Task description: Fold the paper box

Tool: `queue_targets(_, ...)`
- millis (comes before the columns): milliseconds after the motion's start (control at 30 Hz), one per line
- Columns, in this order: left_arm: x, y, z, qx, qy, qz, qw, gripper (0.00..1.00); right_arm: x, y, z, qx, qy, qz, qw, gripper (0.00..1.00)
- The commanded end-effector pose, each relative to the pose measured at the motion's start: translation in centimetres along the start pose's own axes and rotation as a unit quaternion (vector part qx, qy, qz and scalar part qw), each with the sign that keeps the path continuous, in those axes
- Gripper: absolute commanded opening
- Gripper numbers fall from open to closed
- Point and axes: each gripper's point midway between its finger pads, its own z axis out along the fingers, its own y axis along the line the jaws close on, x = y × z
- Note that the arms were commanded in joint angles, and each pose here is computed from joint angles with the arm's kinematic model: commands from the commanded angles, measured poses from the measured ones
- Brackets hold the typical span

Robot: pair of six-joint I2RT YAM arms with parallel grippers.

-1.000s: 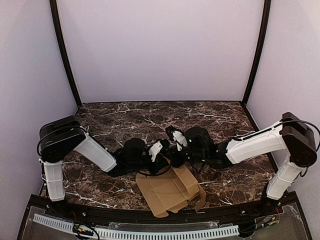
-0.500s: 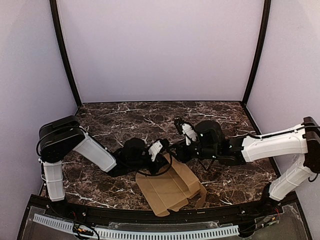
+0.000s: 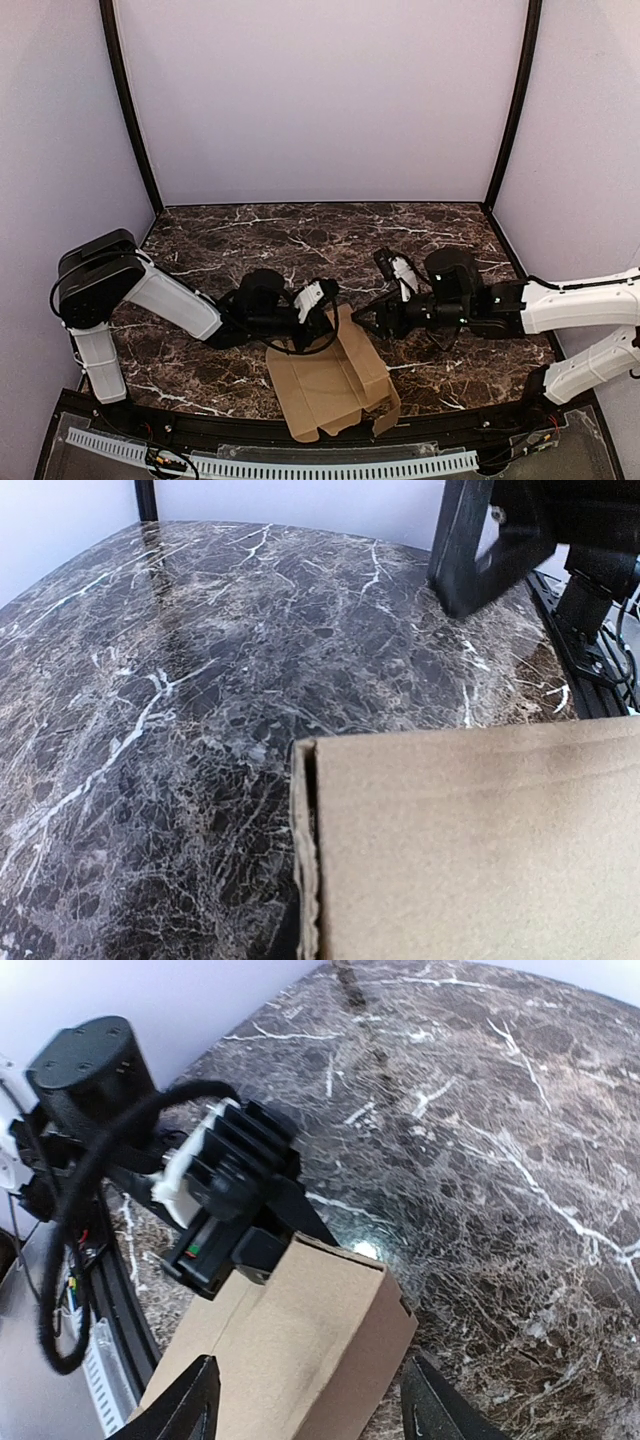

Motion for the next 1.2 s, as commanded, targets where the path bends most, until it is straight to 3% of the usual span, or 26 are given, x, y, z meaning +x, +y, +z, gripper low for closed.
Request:
queue_targets(0, -0.6, -2.4, -1.4, 0.051, 0.002, 0.011, 0.999, 0.00, -1.7, 2.4, -2.8, -0.060, -0.036, -0.028, 0.997, 0.62)
queue_targets(167, -1.8, -3.6, -2.3, 0.082, -0.007, 0.012, 0.997, 0.00, -2.2, 3.5, -5.6, -0.086, -0.063, -0.060, 0.993, 0.60)
queue_targets(233, -2.6, -4.5, -2.8, 0.105, -0.019, 0.012, 0.994, 0.00, -2.3, 3.9, -6.5, -0.096, -0.072, -0.071, 0.990, 0.53)
queue_targets(433, -5.4, -7.2, -4.5, 0.183, -0.058, 0.002, 0.981, 0.00, -2.5, 5.4, -8.2, -0.133, -0.091, -0.108, 0.981, 0.04)
queue_targets(467, -5.8, -7.5, -4.7, 0.190, -0.064, -0.003, 0.980, 0.00, -2.6, 5.5, -8.3, -0.134, -0.093, -0.111, 0.980, 0.00)
queue_targets(733, -8.8, -9.1, -6.6, 0.236, -0.103, -0.009, 0.966, 0.00, -2.2, 6.9, -7.2, -0.154, -0.081, -0.135, 0.975, 0.00)
queue_targets(1167, -10.4, -10.1, -8.0, 0.265, -0.128, -0.013, 0.956, 0.00, -1.4, 8.9, -5.3, -0.162, -0.069, -0.168, 0.970, 0.00)
